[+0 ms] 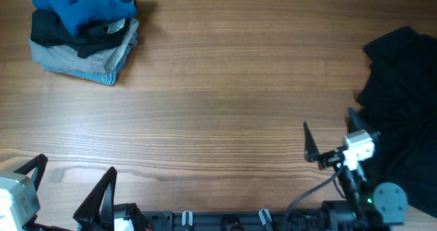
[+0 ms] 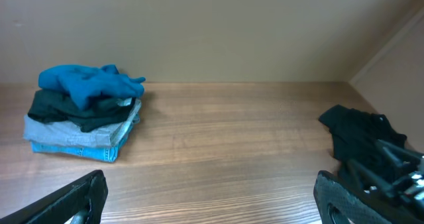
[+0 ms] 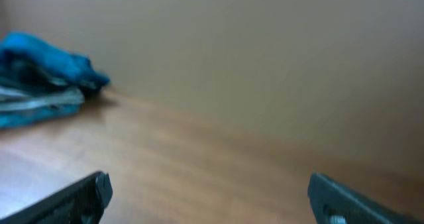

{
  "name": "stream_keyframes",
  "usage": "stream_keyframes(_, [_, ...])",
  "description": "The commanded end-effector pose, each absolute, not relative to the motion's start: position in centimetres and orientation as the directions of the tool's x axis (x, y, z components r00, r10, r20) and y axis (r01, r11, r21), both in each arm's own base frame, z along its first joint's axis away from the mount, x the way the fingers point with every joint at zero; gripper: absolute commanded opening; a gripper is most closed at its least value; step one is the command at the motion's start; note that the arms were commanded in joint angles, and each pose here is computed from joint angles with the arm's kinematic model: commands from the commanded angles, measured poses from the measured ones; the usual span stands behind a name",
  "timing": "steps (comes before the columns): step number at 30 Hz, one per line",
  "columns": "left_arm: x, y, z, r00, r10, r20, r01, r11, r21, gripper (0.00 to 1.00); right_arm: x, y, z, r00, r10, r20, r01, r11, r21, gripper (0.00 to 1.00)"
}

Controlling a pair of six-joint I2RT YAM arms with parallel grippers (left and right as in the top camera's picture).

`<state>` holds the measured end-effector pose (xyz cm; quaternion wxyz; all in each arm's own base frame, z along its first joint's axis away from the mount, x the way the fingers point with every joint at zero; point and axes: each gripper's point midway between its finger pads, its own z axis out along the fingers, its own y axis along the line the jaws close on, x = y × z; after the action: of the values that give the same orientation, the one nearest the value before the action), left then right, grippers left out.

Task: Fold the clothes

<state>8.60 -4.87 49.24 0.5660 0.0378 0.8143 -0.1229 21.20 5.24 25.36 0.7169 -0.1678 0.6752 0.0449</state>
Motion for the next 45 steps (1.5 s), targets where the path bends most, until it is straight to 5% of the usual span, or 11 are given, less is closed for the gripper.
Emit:
stream_keyframes(1, [8.6,-4.9,49.2,-0.36,-0.085,-0.929,0.199,0.966,-0.166,1.0,22.1,6.8,22.8,0.154,-0.165,-0.974,-0.369,0.905,-0.211,1.0])
stream_keyframes(4, [8.6,-4.9,49.2,-0.36,-0.085,-0.929,0.199,0.966,-0.166,1.0,22.9,7.0,21.2,0.23,-0.166,-0.959,-0.365,0.899,-0.243,1.0])
stream_keyframes(8, [8.6,-4.9,49.2,-0.36,-0.085,-0.929,0.199,0.966,-0.166,1.0,23.1,7.3,18.2,0.106,-0.163,-0.981,-0.404,0.895,-0.192,1.0])
stream_keyframes(34, [9.9,-4.4,49.1,-0.358,-0.091,-0.929,0.169,0.973,-0.16,1.0,22.6,8.9,18.2,0.119,-0.157,-0.98,-0.464,0.864,-0.195,1.0])
stream_keyframes(45, [18.7,-2.8,45.6,-0.096,-0.063,-0.993,0.171,0.982,-0.079,1.0,22.6,8.9,18.2,0.119,-0.157,-0.98,-0.464,0.864,-0.195,1.0])
